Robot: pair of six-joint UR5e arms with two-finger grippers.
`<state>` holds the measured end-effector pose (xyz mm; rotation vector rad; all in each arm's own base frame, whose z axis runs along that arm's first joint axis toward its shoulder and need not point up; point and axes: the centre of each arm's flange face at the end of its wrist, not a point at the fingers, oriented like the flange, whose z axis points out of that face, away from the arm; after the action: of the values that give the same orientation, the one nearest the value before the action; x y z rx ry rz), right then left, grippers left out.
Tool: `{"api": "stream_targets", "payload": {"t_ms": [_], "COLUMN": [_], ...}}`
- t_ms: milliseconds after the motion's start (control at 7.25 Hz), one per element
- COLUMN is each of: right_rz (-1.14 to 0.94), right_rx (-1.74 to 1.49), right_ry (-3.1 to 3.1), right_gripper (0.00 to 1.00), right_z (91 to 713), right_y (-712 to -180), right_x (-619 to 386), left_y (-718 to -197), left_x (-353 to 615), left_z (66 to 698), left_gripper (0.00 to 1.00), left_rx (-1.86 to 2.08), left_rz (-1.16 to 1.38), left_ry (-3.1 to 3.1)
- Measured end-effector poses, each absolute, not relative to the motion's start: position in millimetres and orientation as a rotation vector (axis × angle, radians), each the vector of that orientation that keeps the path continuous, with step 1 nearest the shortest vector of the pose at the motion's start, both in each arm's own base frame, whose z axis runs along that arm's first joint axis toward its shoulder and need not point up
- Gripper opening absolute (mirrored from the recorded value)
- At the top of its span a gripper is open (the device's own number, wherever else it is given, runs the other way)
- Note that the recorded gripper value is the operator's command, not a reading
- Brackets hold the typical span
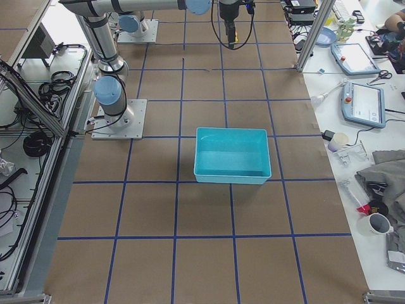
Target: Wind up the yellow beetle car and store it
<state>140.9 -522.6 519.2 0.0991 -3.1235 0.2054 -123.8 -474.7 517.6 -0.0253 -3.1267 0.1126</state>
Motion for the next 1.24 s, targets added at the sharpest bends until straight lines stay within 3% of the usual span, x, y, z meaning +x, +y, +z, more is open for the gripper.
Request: {"api": "stream_targets", "payload": {"t_ms": [1241], "right_rz": [0.205], "right_rx": [0.1], "right_ry": [-3.123], "right_gripper": [1.0], "right_z": [519], "right_y": [-523], "right_x": [141], "left_y": [-487], "left_x": [-120], "left_z": [512], "left_gripper": [1.0], "left_rx": [-0.16], "left_rz": [0.105], "left_ry": [-3.144]}}
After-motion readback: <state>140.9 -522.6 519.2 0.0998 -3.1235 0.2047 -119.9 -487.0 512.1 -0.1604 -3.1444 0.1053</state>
